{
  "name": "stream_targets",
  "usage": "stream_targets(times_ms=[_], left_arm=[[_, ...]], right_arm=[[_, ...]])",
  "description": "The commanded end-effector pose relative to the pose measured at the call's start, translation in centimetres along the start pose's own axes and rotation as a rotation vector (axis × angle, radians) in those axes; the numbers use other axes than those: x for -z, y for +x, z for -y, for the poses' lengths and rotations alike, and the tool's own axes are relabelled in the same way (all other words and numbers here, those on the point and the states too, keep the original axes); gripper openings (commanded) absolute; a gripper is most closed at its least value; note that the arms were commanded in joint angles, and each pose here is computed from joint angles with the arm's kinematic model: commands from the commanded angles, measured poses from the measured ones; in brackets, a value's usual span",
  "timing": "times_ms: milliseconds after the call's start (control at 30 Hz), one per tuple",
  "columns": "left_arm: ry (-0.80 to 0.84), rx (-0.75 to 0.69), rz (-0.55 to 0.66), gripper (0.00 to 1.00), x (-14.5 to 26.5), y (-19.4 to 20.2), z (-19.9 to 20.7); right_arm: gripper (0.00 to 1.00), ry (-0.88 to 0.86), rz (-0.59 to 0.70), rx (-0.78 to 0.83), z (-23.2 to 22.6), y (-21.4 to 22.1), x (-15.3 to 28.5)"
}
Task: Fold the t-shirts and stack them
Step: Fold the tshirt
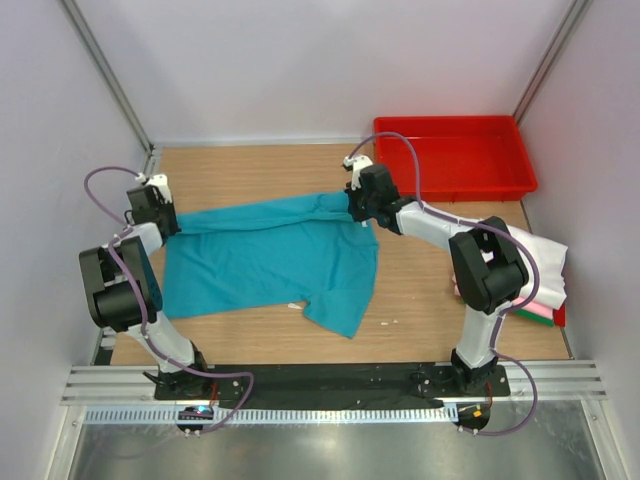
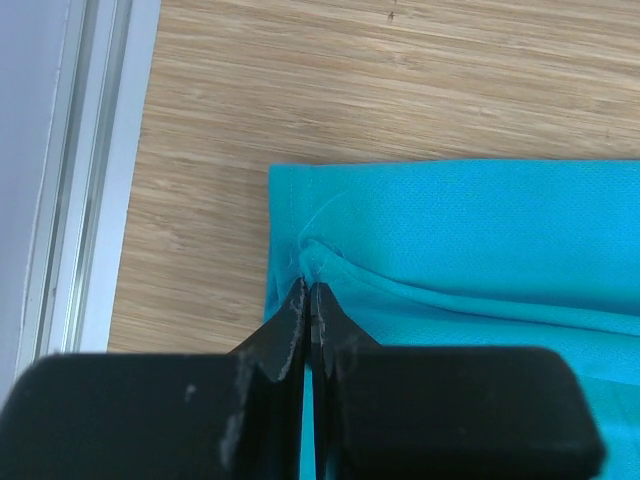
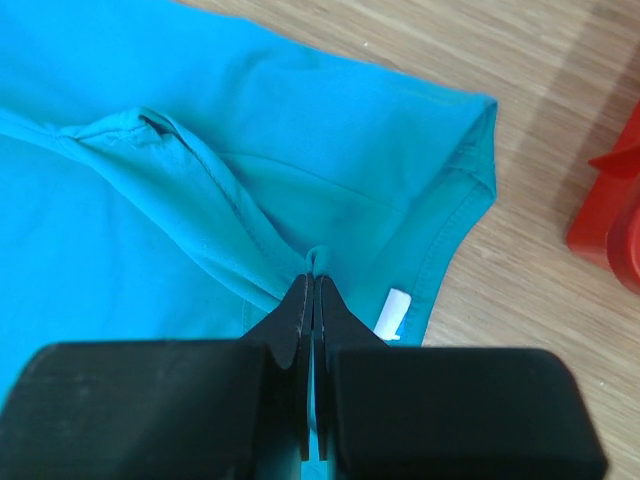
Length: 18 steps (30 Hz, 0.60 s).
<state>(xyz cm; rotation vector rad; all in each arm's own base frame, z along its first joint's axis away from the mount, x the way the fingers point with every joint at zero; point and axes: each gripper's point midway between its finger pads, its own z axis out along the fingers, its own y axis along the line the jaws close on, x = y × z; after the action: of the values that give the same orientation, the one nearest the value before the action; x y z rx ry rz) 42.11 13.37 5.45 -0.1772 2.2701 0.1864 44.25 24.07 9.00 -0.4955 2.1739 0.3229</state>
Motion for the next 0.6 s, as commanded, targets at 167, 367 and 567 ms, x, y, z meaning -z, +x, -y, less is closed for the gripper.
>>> stream_targets(times_ms=[167, 367, 567], left_arm=[[-0.029, -0.054, 0.038, 0.00, 0.5, -0.7, -0.3], [-0.023, -0.078, 0.032, 0.00, 0.8, -0.4, -0.2], [-0.032, -0.105, 0.049, 0.00, 1.7, -0.3, -0.2]], right_arm=[[0.01, -0.014, 0.033, -0.011, -1.1, -1.6, 1.9], [0.01, -0.018, -0.002, 0.014, -1.1, -0.6, 1.9], [0.01, -0.026, -0.026, 0.020, -1.1, 0.2, 2.0]])
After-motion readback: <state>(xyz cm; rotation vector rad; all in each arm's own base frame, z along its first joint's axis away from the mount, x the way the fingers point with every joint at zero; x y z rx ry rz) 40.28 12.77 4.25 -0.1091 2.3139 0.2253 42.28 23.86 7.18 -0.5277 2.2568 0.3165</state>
